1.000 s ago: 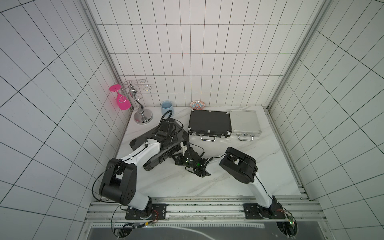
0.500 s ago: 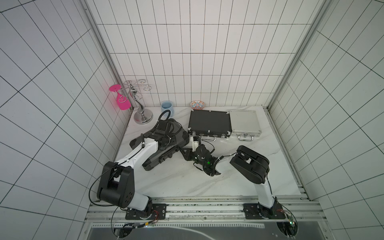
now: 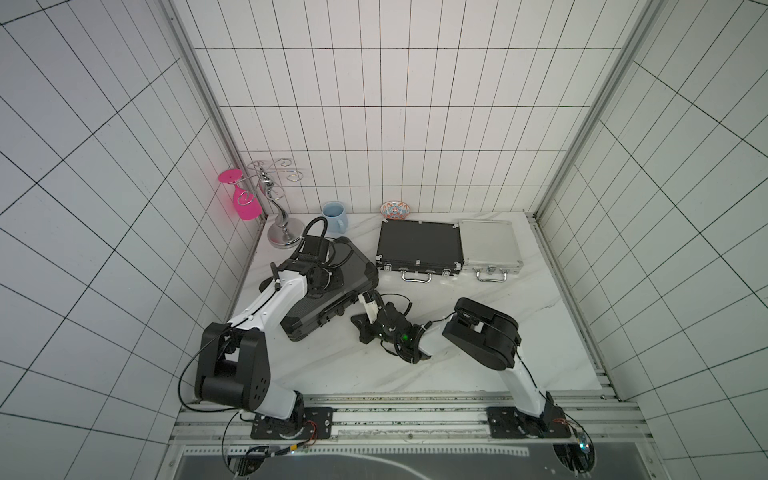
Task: Close the poker set cases
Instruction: Fasten the fastener on the poker set case.
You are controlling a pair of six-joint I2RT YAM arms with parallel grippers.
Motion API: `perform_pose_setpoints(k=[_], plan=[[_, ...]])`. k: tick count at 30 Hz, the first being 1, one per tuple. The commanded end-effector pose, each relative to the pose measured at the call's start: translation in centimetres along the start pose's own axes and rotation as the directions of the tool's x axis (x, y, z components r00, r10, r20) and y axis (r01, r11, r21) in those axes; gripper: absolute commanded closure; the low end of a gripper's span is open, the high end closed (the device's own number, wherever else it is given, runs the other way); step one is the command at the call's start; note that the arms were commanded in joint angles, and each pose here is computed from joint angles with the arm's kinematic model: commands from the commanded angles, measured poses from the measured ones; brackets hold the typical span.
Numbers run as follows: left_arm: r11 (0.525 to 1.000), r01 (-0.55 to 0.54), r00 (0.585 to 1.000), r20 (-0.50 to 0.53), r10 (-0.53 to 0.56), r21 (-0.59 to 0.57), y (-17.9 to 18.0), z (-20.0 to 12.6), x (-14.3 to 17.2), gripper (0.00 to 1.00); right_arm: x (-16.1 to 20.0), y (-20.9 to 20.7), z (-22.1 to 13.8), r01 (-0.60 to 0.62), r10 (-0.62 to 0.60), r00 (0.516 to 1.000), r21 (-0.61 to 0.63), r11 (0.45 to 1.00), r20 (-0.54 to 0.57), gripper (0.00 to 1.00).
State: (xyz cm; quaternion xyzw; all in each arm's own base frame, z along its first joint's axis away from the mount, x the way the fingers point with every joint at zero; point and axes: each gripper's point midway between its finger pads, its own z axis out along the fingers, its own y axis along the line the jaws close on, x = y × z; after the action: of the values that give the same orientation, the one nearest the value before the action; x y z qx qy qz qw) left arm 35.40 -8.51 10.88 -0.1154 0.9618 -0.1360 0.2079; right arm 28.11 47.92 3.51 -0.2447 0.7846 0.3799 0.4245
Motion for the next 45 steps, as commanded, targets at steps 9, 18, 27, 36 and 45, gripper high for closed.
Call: perform_pose_setpoints(k=[9, 18, 27, 36, 45], plan=[[0.979, 0.084, 0.936, -0.324, -0.141, -0.183, 6.6, 3.1, 9.7, 0.72, -2.8, 2.4, 3.1, 0.292, -0.294, 0.954, 0.043, 0.956, 0.062, 1.00], [0.980, 0.088, 0.935, -0.324, -0.144, -0.181, 6.5, 3.0, 9.6, 0.72, -2.5, 2.0, 4.0, 0.303, -0.307, 0.950, 0.083, 0.949, 0.048, 1.00], [0.979, 0.086, 0.923, -0.355, -0.148, -0.184, 6.8, 3.1, 10.8, 0.73, -2.8, 0.7, 5.4, 0.295, -0.303, 0.952, 0.154, 0.943, 0.031, 1.00], [0.979, 0.087, 0.930, -0.337, -0.147, -0.186, 6.8, 2.9, 10.0, 0.73, -2.8, 0.7, 1.7, 0.289, -0.303, 0.948, 0.135, 0.948, 0.096, 1.00], [0.977, 0.086, 0.931, -0.334, -0.149, -0.197, 7.0, 2.8, 10.1, 0.73, -2.8, 0.3, 1.2, 0.276, -0.293, 0.952, 0.159, 0.948, 0.092, 1.00]])
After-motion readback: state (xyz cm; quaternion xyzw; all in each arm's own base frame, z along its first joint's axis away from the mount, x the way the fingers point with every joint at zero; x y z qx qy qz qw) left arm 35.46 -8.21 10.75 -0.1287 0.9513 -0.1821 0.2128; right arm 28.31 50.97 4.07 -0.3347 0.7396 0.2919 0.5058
